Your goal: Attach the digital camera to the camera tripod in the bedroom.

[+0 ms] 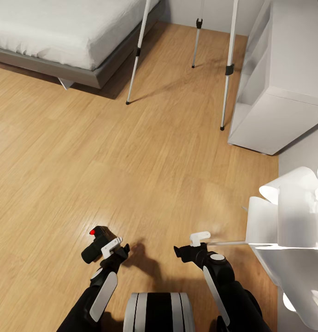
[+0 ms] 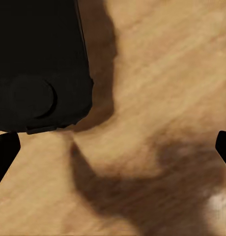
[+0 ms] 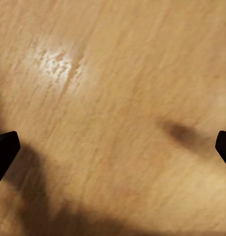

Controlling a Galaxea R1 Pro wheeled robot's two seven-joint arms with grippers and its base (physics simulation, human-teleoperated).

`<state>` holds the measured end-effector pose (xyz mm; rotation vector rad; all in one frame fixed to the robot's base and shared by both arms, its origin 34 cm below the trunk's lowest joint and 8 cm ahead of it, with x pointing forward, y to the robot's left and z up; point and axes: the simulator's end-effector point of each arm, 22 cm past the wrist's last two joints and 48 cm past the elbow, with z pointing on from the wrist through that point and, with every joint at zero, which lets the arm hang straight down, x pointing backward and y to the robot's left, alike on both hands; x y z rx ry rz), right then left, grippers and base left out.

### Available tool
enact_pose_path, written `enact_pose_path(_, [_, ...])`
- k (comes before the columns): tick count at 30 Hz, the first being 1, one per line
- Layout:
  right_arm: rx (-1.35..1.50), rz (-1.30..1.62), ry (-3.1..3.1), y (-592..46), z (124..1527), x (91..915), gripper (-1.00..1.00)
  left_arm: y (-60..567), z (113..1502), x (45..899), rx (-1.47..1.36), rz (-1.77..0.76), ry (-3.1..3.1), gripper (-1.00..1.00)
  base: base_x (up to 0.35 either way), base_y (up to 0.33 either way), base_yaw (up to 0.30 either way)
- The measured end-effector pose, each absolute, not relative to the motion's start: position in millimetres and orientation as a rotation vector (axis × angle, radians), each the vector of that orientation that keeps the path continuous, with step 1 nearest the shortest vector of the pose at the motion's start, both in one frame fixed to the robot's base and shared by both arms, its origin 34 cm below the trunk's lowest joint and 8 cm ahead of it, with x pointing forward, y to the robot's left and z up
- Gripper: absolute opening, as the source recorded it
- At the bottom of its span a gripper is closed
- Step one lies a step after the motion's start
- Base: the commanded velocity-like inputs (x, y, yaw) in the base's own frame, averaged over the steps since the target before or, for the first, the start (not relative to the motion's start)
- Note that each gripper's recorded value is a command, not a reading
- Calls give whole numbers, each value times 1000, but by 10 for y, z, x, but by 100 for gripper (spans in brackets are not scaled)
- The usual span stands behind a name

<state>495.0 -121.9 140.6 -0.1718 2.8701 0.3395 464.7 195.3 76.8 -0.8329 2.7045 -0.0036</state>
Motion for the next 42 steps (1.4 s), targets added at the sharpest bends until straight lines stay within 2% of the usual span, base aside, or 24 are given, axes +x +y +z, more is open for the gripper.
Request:
enact_pose_path(18, [-174,340,2870,-1214,1405,4947,100,2247,760,4486,-861,192,2723,100,0,0,0])
enact_pose_path(42, [-174,340,2870,-1213,1407,4948,100,2258,739,4408,-866,220,2739,100,3,0,0])
